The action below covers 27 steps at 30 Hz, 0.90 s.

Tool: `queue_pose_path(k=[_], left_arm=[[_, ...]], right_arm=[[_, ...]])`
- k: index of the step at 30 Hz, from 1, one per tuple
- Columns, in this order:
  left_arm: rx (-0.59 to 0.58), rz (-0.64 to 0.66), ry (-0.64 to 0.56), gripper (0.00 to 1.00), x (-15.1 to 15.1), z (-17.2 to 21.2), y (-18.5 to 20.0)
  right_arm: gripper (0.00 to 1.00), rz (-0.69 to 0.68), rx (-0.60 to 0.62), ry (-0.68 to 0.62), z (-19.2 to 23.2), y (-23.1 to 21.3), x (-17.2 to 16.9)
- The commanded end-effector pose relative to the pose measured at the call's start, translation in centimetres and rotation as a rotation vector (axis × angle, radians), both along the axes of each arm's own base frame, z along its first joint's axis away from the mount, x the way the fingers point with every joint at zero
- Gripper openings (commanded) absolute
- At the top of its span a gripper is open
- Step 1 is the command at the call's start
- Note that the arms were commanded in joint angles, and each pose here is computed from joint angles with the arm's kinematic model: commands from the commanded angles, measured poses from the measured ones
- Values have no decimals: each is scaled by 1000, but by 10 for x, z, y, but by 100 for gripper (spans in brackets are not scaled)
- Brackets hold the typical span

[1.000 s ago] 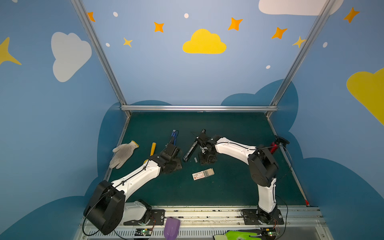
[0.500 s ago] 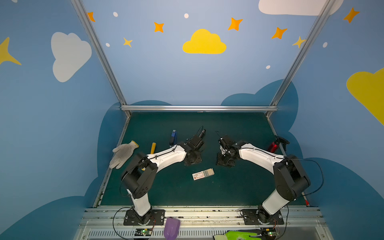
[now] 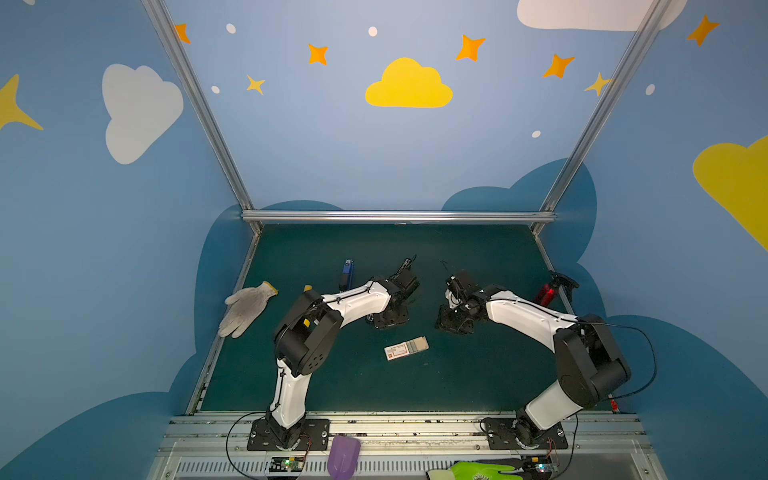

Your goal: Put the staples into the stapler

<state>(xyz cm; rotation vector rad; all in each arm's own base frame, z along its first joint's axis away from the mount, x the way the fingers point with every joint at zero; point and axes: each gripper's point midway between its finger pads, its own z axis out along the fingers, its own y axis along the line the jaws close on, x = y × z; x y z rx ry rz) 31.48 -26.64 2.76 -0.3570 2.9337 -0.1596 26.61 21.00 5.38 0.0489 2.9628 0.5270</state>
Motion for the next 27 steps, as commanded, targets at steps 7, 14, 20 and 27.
queue_pose_path(k=[7, 14, 20, 27], left_arm=[[61, -18, 32, 36, -2, -12, 5], [79, -42, 38, 30, -1, -19, 6], [78, -53, 54, 26, -3, -24, 6], [72, -94, 48, 16, -2, -19, 1]], right_arm=[[42, -15, 18, 1, 0, -2, -3], [42, -22, 22, 12, -3, -3, -6], [42, -25, 22, 14, -4, -3, -7], [42, -31, 27, 25, -7, -2, -8]])
